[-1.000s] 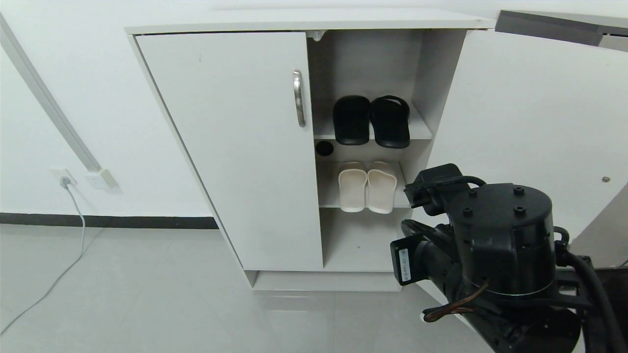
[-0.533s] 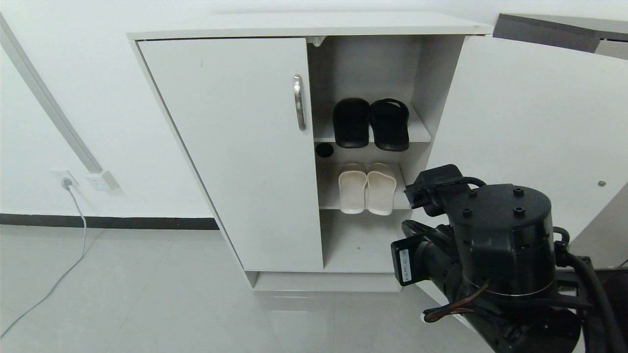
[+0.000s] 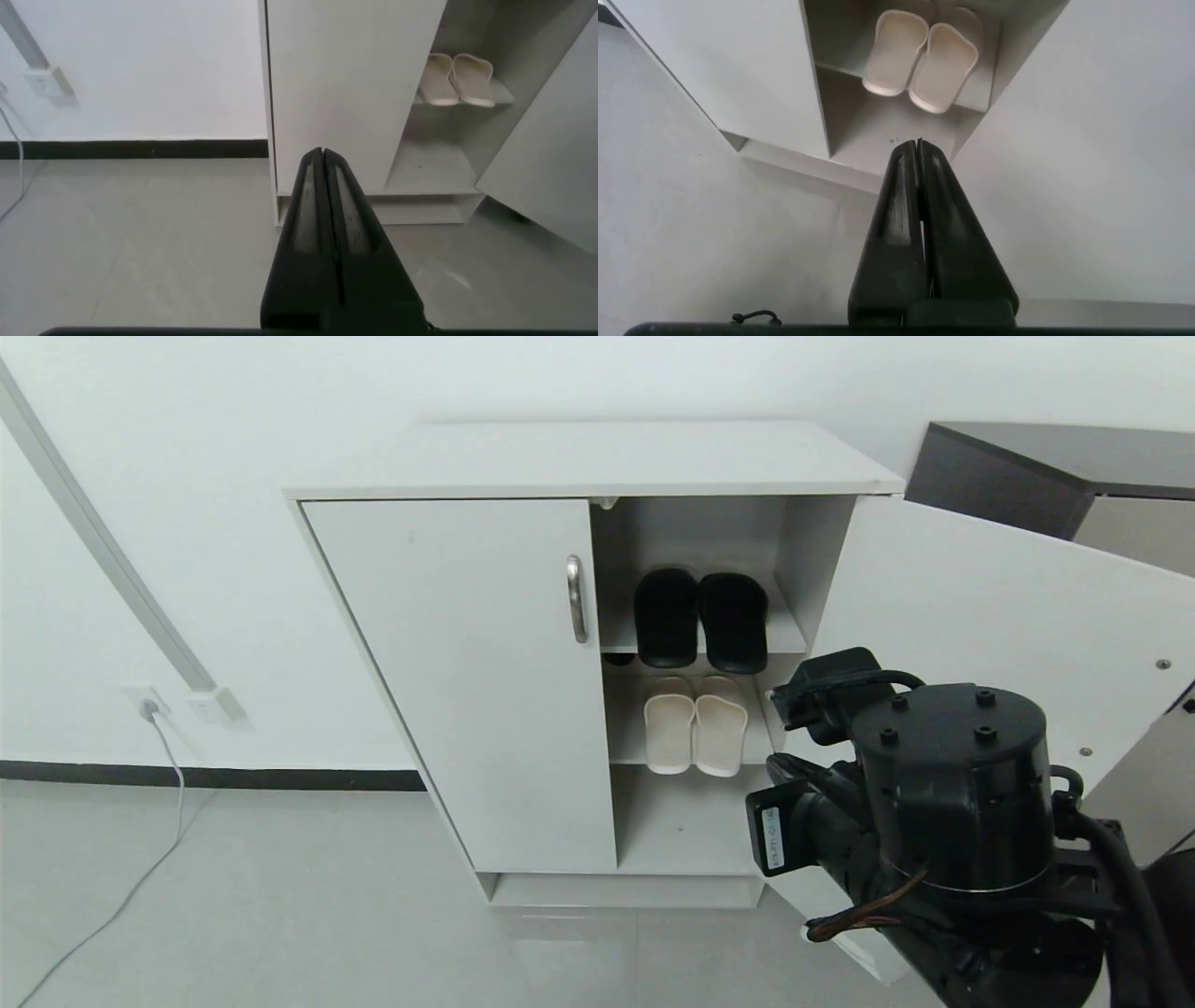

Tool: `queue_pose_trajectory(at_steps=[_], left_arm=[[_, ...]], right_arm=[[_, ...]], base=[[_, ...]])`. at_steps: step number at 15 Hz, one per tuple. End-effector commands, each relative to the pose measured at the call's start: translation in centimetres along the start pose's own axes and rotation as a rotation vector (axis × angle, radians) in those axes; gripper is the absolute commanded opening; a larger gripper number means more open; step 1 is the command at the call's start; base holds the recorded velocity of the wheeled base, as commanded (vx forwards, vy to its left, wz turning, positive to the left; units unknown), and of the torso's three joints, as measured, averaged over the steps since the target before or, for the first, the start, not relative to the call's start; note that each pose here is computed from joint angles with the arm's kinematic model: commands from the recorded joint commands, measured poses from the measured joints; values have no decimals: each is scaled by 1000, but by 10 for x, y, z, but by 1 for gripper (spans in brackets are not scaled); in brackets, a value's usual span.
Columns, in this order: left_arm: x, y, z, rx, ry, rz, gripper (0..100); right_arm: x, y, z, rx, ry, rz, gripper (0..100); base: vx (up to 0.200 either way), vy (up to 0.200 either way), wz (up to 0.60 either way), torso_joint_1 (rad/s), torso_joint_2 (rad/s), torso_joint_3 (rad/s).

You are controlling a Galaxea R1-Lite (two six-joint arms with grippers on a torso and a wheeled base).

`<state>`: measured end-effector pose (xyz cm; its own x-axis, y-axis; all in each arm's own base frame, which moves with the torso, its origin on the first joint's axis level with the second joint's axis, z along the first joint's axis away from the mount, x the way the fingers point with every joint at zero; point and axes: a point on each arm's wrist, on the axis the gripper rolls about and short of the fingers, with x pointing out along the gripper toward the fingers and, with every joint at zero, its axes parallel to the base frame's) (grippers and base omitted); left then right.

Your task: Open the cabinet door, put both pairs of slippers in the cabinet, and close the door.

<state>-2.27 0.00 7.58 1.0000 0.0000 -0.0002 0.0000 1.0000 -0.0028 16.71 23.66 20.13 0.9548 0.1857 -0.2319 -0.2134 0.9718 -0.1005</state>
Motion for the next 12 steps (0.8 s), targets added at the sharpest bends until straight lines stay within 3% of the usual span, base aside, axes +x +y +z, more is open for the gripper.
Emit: queue_pose_trajectory(at_steps=[1, 12], left_arm=[[0, 0, 0, 0, 0, 0, 0], [0, 0, 0, 0, 0, 0, 0]], right_arm=[[0, 0, 0, 0, 0, 2, 0], [2, 2, -2, -5, 6, 1, 0]], base=[[0, 0, 0, 129, -456, -344], [0, 0, 0, 166, -485, -319]])
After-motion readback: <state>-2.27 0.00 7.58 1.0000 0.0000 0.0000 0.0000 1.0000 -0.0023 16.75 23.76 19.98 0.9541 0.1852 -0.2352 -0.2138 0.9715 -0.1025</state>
